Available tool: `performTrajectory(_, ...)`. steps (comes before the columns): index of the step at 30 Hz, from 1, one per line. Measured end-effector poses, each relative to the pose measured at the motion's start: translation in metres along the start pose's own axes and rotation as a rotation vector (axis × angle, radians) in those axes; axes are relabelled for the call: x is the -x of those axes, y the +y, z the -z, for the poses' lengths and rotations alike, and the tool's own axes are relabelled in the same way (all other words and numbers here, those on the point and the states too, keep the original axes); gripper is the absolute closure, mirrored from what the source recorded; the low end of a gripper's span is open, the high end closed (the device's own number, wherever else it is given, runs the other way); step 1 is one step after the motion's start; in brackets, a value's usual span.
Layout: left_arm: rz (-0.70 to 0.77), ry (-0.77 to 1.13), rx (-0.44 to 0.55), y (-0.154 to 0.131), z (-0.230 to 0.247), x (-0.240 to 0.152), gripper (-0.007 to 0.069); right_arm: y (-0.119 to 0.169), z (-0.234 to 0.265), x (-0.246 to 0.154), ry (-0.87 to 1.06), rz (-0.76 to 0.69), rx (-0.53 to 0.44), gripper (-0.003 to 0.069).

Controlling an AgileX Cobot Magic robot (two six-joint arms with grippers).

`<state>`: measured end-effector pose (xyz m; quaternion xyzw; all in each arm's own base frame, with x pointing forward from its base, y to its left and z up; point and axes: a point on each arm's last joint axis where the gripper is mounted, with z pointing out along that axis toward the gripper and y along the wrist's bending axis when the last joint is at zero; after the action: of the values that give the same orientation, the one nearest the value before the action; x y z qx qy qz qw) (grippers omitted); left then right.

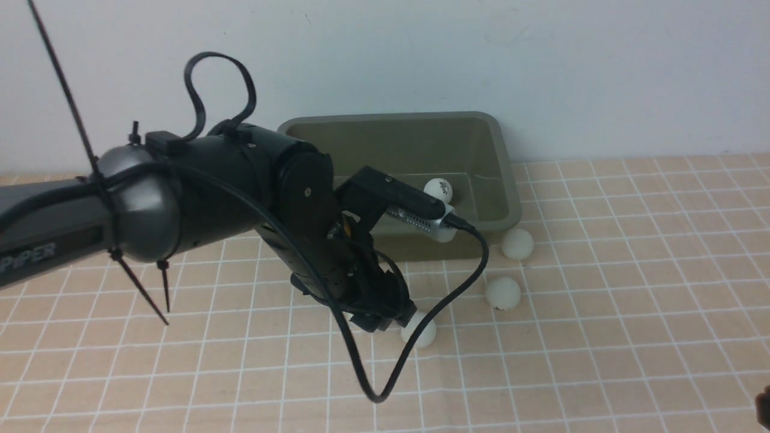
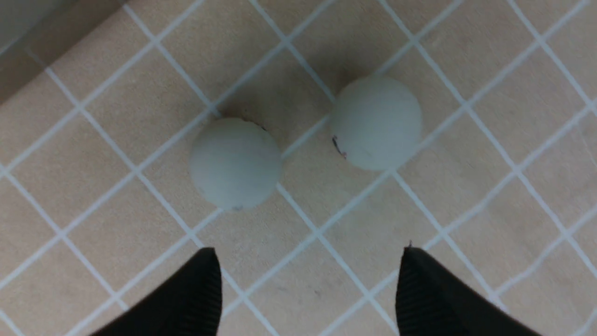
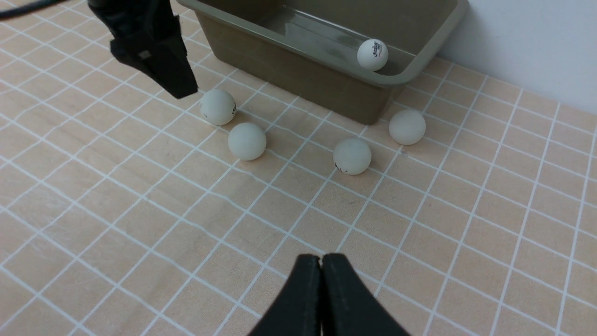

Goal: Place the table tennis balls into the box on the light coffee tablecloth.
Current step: 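Reach for and grasp a ping pong ball on the table beside the basket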

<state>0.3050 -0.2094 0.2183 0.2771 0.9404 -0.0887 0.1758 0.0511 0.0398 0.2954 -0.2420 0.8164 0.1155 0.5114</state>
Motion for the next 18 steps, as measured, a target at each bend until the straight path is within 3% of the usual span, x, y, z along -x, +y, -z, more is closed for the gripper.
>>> performTrajectory(11, 0.087, 0.018, 0.175, 0.017, -0.033, 0.017, 0.0253, 0.001, 0.0, -0.001, 0.007, 0.0, 0.006, 0.0671)
performTrajectory(18, 0.107, 0.015, 0.146, 0.015, -0.043, 0.017, 0.0253, 0.001, 0.0, -0.001, 0.009, 0.0, 0.008, 0.0671)
